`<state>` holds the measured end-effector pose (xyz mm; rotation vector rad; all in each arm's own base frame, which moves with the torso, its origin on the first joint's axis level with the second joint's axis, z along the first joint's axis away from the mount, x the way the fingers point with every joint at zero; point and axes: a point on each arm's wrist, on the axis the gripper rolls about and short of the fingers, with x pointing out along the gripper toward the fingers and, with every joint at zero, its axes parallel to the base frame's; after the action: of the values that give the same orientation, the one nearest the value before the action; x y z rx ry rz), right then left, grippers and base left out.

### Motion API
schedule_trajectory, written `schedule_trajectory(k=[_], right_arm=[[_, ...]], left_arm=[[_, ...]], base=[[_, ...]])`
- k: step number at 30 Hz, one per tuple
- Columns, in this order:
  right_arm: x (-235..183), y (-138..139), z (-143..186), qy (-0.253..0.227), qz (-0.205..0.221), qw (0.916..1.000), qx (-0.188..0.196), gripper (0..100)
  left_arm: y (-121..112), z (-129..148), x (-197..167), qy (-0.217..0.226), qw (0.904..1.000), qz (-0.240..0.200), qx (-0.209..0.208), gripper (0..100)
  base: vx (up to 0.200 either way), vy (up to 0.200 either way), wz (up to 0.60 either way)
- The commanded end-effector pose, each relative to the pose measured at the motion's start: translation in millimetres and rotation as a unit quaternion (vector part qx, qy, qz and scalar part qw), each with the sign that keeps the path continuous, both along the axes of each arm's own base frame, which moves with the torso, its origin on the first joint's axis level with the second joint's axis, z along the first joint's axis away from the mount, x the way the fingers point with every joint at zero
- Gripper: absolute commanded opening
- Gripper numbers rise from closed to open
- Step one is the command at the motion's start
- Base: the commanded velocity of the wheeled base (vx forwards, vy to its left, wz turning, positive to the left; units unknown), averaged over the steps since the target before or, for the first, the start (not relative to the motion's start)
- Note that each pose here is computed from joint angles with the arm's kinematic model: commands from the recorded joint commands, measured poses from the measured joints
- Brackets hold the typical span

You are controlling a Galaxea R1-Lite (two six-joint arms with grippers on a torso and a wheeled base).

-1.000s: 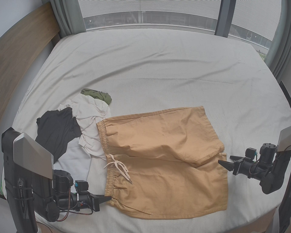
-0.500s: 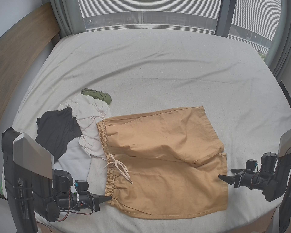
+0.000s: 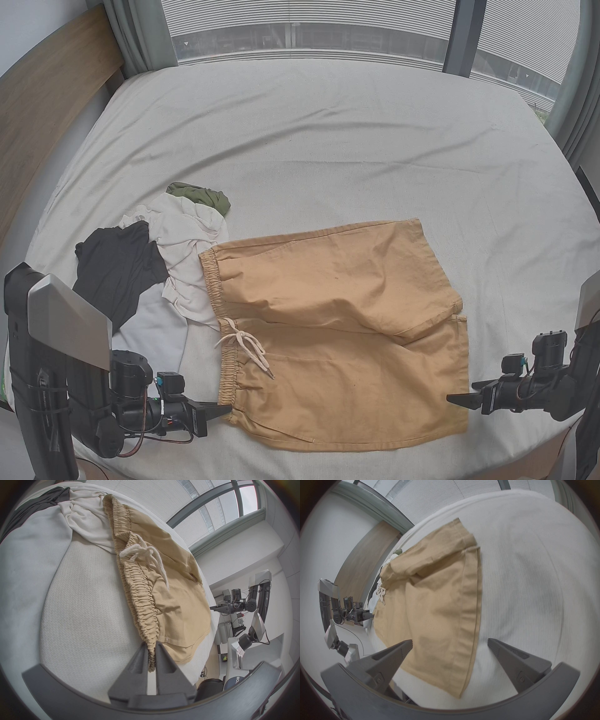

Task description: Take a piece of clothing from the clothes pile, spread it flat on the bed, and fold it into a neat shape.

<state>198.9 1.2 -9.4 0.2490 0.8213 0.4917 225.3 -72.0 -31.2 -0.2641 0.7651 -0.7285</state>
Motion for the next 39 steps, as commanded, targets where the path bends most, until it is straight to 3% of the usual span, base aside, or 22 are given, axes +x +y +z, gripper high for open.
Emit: schedule_trajectory(k=[1, 11, 21, 35, 36, 39], right_arm=[[-15.2, 6.8, 13.6, 0.015, 0.019, 0.9997, -0.002, 100], [-24.7, 7.5, 1.9, 0.083, 0.025, 0.9962, -0.005, 100], [-26.9, -3.1, -20.9, 0.149, -0.006, 0.9888, 0.003, 100], [-17.2, 4.9, -40.5, 0.145, 0.007, 0.9893, 0.009, 100], [-17.2, 4.9, -40.5, 0.145, 0.007, 0.9893, 0.009, 0], [-17.8, 5.1, -39.4, 0.147, 0.009, 0.9891, 0.013, 0]], left_arm=[[-2.6, -0.2, -1.0, 0.0, 1.0, -0.006, 0.0, 0], [-2.9, 0.1, -1.1, 0.0, 1.0, -0.006, 0.0, 0], [-3.1, -0.1, -0.7, 0.0, 1.0, -0.007, -0.001, 0], [-3.0, 0.3, -1.0, 0.0, 1.0, -0.007, -0.001, 0], [-3.0, 0.3, -1.0, 0.0, 1.0, -0.007, -0.001, 0], [-3.0, 0.6, -1.0, -0.002, 1.0, -0.007, -0.001, 0]], base=[[0.0, 0.0, 0.0], [0.0, 0.0, 0.0], [0.0, 0.0, 0.0], [0.0, 0.0, 0.0], [0.0, 0.0, 0.0], [0.0, 0.0, 0.0]])
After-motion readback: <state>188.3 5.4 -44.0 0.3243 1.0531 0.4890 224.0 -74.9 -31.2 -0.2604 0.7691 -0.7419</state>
